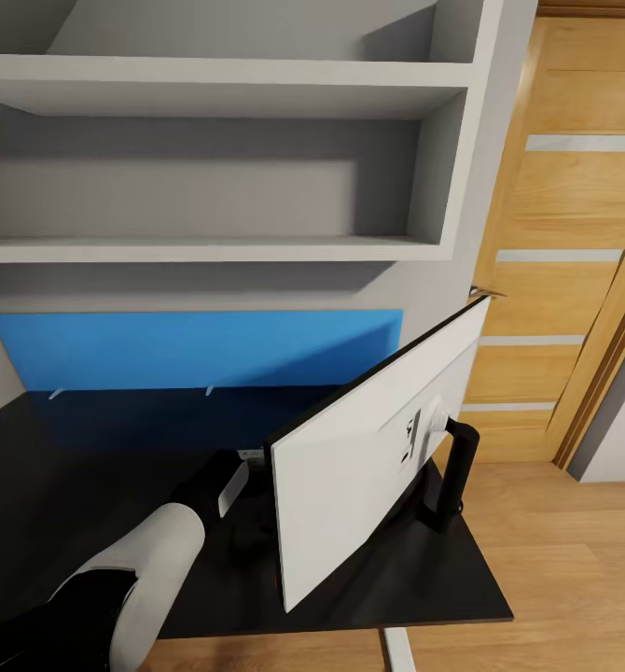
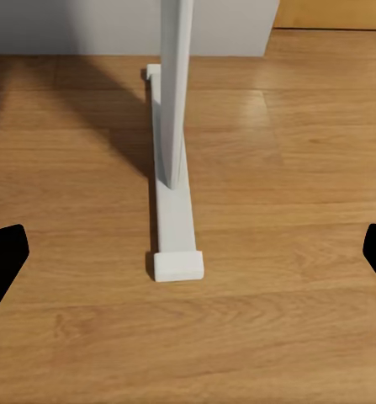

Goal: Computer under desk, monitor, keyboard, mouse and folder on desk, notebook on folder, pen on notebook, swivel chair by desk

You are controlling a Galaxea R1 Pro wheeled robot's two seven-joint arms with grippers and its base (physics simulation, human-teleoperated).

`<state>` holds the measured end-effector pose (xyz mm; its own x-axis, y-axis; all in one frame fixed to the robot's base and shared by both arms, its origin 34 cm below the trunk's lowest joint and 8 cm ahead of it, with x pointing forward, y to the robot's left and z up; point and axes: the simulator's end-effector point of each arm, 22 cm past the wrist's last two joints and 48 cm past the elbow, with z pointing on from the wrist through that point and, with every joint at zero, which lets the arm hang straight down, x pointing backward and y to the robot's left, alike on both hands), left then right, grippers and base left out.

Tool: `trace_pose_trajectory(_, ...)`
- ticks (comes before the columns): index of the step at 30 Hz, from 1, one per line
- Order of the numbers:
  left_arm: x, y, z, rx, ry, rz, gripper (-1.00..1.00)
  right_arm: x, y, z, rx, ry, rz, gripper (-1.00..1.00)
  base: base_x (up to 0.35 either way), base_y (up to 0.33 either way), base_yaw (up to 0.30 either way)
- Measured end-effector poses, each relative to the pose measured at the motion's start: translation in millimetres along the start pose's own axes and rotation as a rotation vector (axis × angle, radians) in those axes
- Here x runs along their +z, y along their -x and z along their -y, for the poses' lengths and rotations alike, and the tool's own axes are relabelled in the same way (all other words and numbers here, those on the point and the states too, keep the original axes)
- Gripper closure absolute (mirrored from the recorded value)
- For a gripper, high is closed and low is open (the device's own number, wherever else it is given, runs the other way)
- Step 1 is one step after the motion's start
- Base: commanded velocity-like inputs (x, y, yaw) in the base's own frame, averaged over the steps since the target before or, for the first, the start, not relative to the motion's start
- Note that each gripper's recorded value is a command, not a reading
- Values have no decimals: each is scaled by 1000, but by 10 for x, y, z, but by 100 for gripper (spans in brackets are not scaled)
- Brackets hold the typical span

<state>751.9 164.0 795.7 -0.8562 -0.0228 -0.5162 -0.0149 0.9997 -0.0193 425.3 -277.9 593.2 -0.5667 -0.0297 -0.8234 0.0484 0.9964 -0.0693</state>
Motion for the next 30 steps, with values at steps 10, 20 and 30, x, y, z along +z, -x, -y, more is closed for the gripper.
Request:
trace_pose_trajectory(10,-11,11,0,-1,0,3,-100,1,7,1,2,-2,1,-100,0,0,-64)
trace_pose_trajectory(20,-8,14,-41,-2,5,3,-100,2,7,2,2,-2,1,-100,0,0,-6)
trace_pose_trajectory(30,-6,10,-47,-3,6,2,-100,2,7,1,2,-2,1,-100,0,0,0)
